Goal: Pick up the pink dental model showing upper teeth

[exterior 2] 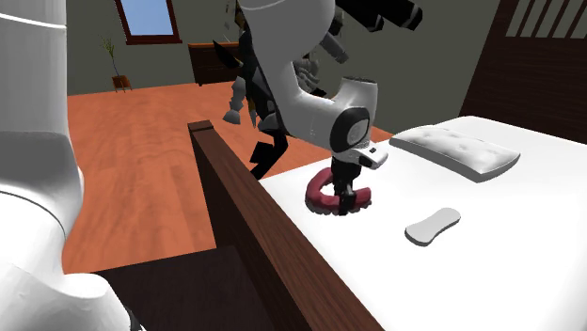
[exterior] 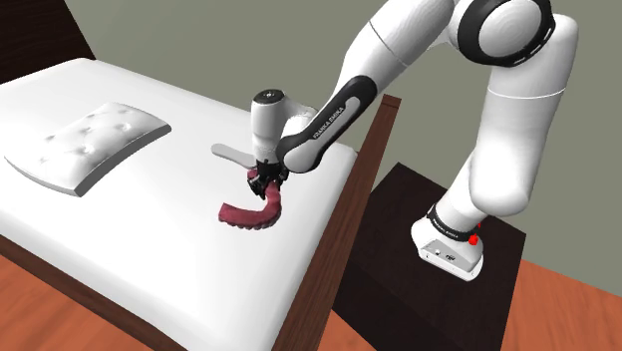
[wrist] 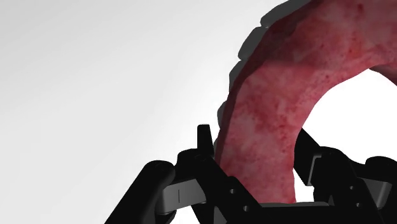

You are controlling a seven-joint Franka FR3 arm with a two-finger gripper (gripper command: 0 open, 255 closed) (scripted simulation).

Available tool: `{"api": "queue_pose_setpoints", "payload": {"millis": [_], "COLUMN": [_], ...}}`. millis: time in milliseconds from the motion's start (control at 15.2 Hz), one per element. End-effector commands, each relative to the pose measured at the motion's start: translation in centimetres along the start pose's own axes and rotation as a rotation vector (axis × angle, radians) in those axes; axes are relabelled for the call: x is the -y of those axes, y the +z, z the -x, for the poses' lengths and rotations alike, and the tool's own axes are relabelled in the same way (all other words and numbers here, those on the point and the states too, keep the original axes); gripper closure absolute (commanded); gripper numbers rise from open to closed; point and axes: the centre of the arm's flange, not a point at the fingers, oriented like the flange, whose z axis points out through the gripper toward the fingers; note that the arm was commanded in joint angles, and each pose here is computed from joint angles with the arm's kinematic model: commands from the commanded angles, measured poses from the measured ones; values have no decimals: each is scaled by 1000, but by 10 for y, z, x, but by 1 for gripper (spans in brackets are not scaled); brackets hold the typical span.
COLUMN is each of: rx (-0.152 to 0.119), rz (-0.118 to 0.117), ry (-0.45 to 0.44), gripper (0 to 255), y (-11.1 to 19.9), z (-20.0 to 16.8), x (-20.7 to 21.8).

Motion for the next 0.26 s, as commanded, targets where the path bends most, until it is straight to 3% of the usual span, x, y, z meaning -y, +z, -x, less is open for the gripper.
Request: {"api": "queue_pose_setpoints", "payload": {"millis": [0,198], "rx": [0,0], "rz": [0,0], "ry": [0,0], "gripper": [255,255], "y": [-11,-18], "z": [0,0], "x": [1,1]}}
